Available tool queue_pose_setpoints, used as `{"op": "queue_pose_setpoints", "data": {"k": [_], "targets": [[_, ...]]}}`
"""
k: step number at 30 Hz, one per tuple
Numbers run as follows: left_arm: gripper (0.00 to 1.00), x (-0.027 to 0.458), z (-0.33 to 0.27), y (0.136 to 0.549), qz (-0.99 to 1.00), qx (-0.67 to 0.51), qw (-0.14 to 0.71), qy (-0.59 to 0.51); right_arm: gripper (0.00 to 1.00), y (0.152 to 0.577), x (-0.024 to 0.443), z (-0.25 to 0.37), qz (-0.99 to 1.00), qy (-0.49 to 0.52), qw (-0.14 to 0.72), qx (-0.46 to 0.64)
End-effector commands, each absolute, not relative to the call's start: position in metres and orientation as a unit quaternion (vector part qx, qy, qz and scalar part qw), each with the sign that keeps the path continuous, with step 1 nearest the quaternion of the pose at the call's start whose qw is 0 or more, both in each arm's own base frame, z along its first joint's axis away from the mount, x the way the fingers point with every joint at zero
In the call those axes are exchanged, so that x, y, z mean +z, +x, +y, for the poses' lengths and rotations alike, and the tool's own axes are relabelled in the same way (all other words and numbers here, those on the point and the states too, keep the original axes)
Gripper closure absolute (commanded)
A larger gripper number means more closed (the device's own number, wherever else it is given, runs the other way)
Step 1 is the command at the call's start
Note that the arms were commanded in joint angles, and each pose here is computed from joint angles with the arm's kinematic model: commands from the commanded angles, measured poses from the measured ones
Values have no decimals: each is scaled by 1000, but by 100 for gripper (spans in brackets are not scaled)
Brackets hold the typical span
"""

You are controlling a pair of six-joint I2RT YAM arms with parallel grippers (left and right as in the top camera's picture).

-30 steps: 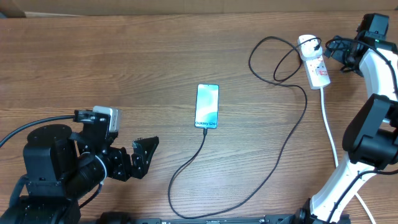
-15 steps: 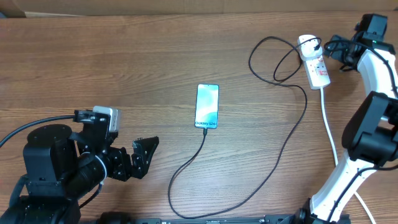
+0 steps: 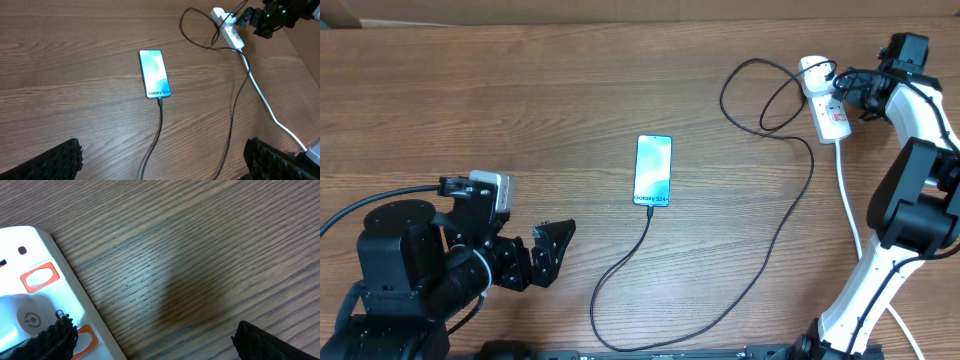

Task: Plug charger to phone and switch on socket

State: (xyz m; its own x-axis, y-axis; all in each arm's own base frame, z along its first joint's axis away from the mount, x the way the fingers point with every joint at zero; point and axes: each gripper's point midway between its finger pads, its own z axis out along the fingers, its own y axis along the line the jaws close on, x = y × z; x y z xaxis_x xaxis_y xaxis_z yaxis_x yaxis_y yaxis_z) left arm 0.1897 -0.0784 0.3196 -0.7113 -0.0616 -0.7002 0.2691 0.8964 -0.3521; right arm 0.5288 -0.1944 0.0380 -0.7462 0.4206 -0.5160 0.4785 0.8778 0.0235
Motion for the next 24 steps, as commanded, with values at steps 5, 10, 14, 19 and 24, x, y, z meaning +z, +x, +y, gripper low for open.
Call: {"op": "queue_pose_setpoints", "data": {"k": [5,10,14,19,24], "targets": [[0,323,-80,189,895,-222,382,69,0,527,25,-192,937,238,252,-49],[0,323,-80,189,895,-222,382,69,0,526,24,-188,939,236,247,-41],[1,323,-80,189,895,-222,382,69,0,524,22,-187,941,236,241,-40],[1,323,-80,189,895,-222,382,69,0,523,22,-187,941,236,240,-40],[0,323,-80,189,895,-222,382,69,0,524,22,-187,940,236,241,-40]]}}
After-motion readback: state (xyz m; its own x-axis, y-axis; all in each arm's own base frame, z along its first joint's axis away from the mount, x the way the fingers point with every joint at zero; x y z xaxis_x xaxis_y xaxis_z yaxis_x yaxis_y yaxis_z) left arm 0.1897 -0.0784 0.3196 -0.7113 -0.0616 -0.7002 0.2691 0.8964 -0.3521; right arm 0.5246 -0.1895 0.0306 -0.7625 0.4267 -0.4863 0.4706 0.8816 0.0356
